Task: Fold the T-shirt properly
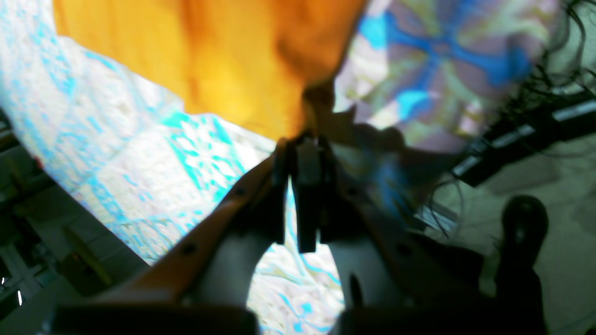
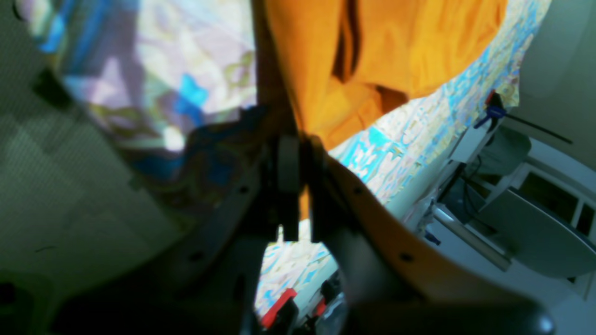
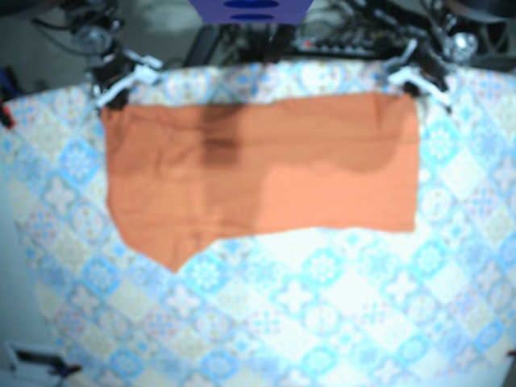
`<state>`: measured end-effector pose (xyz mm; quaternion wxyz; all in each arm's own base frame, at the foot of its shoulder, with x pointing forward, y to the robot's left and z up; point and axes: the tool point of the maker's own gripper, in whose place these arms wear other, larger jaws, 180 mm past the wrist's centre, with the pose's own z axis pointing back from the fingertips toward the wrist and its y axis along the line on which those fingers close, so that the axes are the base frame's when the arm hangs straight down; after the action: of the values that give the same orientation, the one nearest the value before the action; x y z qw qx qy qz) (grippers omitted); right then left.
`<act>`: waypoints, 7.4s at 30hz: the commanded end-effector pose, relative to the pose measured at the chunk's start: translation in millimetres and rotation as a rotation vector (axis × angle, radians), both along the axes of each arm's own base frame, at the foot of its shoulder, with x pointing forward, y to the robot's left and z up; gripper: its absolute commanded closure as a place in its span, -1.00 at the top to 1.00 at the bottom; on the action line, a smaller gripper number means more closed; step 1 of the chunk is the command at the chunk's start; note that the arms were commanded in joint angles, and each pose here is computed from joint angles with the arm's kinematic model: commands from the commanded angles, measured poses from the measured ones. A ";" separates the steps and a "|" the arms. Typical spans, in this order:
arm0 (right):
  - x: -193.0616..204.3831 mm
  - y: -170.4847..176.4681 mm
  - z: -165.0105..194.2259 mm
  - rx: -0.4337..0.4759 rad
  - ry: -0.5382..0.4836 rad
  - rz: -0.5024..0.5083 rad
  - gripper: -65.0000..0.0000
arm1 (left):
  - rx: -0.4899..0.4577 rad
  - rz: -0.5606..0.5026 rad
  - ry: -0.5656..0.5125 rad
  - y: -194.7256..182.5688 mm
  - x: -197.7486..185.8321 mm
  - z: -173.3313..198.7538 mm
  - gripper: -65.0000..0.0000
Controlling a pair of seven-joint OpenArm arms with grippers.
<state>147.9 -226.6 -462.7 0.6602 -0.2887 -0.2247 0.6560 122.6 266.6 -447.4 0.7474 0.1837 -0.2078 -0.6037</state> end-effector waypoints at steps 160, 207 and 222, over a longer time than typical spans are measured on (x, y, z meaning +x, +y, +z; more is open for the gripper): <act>256.7 -90.2 120.4 0.983 -0.159 -0.932 -0.02 | -1.283 1.555 0.112 107.2 232.8 37.6 -0.34; 264.4 -47.7 85.5 1.055 -0.002 -0.894 -0.02 | -1.292 1.580 0.242 47.8 214.7 -14.8 -1.00; 272.2 -1.1 51.8 1.195 0.195 -0.904 0.23 | -1.276 1.587 0.215 63.0 212.6 -9.7 -1.00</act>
<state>401.3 -222.5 -433.0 0.9375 0.1160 -0.3093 0.1094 329.3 316.7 -467.1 0.9047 -0.2296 -0.2294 0.2759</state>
